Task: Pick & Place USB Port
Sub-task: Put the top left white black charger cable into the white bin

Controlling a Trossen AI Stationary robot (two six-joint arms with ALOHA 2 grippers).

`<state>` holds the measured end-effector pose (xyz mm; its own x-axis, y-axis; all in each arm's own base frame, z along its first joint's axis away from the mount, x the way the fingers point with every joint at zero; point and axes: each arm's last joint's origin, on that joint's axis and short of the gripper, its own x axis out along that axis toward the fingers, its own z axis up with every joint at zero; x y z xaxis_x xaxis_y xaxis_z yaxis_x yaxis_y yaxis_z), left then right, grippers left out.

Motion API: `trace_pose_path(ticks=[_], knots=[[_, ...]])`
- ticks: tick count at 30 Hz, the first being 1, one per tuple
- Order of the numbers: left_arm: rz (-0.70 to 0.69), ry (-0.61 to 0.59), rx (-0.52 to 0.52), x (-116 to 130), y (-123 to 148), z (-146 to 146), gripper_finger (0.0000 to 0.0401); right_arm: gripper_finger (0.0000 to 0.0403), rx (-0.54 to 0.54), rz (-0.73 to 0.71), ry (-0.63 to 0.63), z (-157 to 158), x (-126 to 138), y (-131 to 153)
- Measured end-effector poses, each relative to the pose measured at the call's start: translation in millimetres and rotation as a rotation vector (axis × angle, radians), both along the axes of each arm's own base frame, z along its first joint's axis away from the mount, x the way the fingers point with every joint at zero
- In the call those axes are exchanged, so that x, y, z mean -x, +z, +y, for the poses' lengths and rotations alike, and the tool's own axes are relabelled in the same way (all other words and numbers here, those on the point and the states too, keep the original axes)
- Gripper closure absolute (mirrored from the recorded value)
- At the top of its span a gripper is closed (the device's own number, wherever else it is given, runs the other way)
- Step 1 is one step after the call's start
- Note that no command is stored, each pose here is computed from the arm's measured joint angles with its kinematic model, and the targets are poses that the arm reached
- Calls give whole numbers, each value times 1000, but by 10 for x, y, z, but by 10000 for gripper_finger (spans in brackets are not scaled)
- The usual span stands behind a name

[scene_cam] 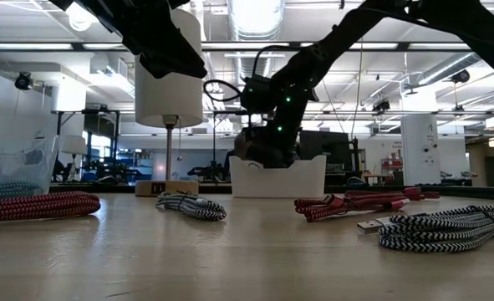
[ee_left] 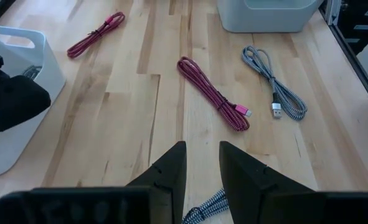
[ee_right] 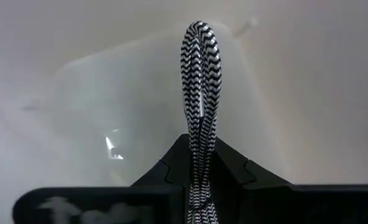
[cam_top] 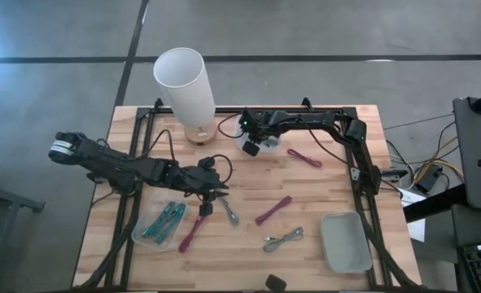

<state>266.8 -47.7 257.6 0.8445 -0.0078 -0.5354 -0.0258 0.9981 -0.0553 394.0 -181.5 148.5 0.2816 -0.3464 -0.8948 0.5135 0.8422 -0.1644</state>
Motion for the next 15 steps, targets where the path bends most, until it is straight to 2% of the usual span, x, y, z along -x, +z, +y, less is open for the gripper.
trace_pose_path(ticks=[15], knots=[[3, 3, 4, 3, -9, 1, 305, 276, -18, -13, 17, 42, -11, 30]])
